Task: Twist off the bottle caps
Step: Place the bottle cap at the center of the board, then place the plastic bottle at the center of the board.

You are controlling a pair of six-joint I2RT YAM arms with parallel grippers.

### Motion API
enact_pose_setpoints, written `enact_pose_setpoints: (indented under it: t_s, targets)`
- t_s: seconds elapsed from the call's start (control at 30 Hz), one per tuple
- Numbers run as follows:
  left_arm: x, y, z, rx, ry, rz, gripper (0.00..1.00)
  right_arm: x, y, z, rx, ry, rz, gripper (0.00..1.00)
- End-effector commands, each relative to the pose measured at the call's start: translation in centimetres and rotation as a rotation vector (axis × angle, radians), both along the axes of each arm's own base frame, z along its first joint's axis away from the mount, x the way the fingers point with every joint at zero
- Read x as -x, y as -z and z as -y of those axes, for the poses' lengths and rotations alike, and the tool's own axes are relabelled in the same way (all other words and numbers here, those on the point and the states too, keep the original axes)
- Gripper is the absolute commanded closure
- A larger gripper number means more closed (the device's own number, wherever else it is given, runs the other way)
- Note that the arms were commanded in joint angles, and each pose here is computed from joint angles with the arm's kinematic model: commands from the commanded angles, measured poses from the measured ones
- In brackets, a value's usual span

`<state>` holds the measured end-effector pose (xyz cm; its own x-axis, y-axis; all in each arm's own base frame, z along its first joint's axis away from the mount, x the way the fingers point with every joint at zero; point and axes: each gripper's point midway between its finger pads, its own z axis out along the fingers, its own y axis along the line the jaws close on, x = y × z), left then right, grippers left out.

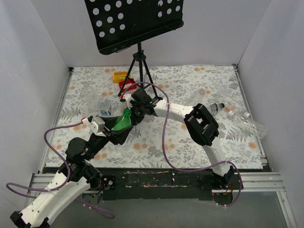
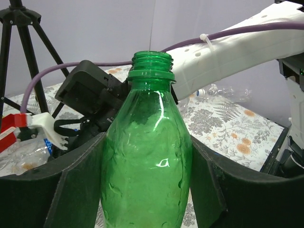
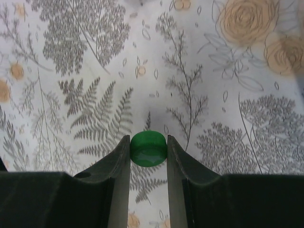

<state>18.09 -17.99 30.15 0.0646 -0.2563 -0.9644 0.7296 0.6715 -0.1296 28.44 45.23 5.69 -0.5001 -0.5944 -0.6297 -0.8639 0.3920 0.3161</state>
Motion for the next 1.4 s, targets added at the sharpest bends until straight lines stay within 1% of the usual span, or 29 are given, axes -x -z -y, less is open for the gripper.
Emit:
enact_pose_setpoints:
  t_s: [0.0,0.13,0.27,0.3,0.33,0.4,0.53,0.6,0.63,0.7,0.77,0.87,0.9,0.93,1.03,1.07,1.17,1.2,1.23,1.37]
  targets:
    - [0.1,-0.3,-0.8,0.003,-0.032,-0.011,0.89,-3.5,-2.5,-3.8,-0.098,0.183,0.058,0.91]
    - [0.2,0.1,-1.0,-0.003,-0.039,-0.028,0.89,-5.4,-1.8,-5.8,-0.106,0.206,0.061,0.8]
    - [0.2,0.3,-1.1,-0.001,-0.04,-0.041,0.89,-4.7,-2.2,-6.7,-0.151,0.158,0.039,0.53]
    - [0.3,0.4,-1.0,0.0,-0.036,-0.044,0.89,-4.6,-2.7,-6.7,-0.159,0.146,0.049,0.48]
    - [0.3,0.5,-1.0,0.002,-0.035,-0.046,0.88,-4.4,-2.9,-6.5,-0.159,0.14,0.054,0.45]
    - [0.3,0.6,-0.8,0.006,-0.028,-0.048,0.88,-4.2,-4.2,-5.8,-0.175,0.121,0.072,0.42]
    - [0.4,0.7,-0.5,0.018,-0.01,-0.05,0.89,-2.4,-5.7,-3.3,-0.191,0.068,0.097,0.41]
    - [0.6,0.2,-0.3,0.036,0.004,-0.037,0.88,-1.0,-6.9,-1.7,-0.203,0.002,0.122,0.4]
    - [0.7,0.3,-0.2,0.036,0.014,-0.038,0.89,-0.7,-7.6,-0.8,-0.202,-0.012,0.146,0.39]
    - [0.8,0.4,0.2,0.04,0.034,-0.043,0.88,0.2,-8.4,1.5,-0.195,-0.097,0.204,0.37]
    - [0.9,0.6,0.5,0.036,0.053,-0.047,0.89,1.3,-8.8,4.4,-0.185,-0.182,0.211,0.36]
    - [1.0,0.9,1.2,0.039,0.087,-0.047,0.89,3.7,-11.3,8.8,-0.277,-0.362,0.194,0.36]
    - [1.0,0.9,1.4,0.04,0.095,-0.044,0.88,4.4,-12.3,10.0,-0.317,-0.408,0.202,0.34]
    - [1.0,0.9,1.6,0.042,0.106,-0.041,0.88,4.9,-13.1,11.2,-0.336,-0.425,0.213,0.31]
    - [1.1,1.2,2.6,0.033,0.152,-0.048,0.88,6.0,-16.3,13.7,-0.438,-0.475,0.302,0.3]
    - [1.2,1.4,3.1,0.025,0.176,-0.052,0.88,6.4,-17.5,14.1,-0.473,-0.472,0.332,0.3]
    - [1.2,1.8,4.1,0.008,0.226,-0.063,0.88,7.8,-20.8,14.5,-0.571,-0.498,0.407,0.18]
    - [1.3,1.9,4.5,0.005,0.244,-0.063,0.88,8.5,-22.1,14.4,-0.62,-0.526,0.407,0.17]
    - [1.3,2.0,4.8,0.001,0.261,-0.067,0.88,9.0,-23.0,14.3,-0.653,-0.533,0.379,0.16]
    - [1.5,2.3,5.7,-0.004,0.309,-0.071,0.87,9.6,-25.8,13.5,-0.733,-0.557,0.273,0.16]
